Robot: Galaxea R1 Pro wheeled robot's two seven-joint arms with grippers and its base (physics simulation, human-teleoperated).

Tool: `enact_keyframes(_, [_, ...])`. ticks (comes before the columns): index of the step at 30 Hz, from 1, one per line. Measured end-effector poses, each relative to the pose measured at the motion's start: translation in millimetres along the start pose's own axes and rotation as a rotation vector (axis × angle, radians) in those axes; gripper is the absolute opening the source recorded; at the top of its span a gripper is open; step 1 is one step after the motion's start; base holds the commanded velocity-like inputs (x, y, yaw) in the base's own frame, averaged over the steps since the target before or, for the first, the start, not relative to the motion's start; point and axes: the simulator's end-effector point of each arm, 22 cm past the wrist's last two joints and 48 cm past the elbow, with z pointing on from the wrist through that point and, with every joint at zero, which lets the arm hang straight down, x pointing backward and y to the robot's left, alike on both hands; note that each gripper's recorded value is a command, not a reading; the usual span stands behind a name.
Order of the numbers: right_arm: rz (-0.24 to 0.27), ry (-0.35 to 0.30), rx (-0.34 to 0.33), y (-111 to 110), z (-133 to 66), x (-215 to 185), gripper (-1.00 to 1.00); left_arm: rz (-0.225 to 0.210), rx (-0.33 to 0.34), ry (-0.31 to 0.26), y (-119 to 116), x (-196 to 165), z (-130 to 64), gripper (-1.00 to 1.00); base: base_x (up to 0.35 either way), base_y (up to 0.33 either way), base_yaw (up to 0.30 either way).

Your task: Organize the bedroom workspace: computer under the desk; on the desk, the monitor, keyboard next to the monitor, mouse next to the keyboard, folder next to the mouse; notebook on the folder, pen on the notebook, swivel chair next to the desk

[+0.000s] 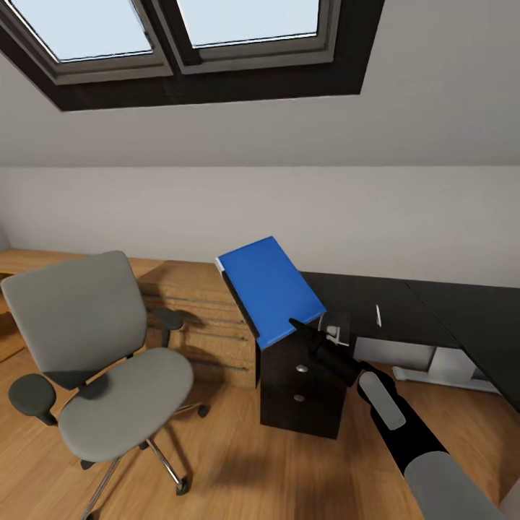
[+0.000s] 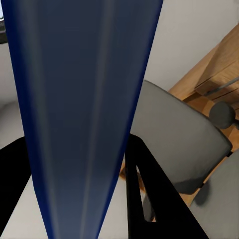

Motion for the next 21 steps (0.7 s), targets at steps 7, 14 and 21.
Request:
enact_keyframes(7, [-0.006, -0.001, 0.002, 2, -0.7, -2, -1.0, -0.003, 0.002, -0.002, -1, -1, -0.3, 1.0, 0.0, 0.0, -0.257])
enact_keyframes(14, [-0.021, -0.007, 0.016, -1, -6.8, -9, -1.0, -0.005, 0.004, -0.006, -1, -3, -0.7, 1.0, 0.0, 0.0, -0.27])
enact_keyframes(21, [0.005, -0.143, 0.078, -21, -33.7, -57, -1.0, -0.006, 0.005, -0.009, -2, -4, -1.1, 1.0, 0.0, 0.0, -0.273])
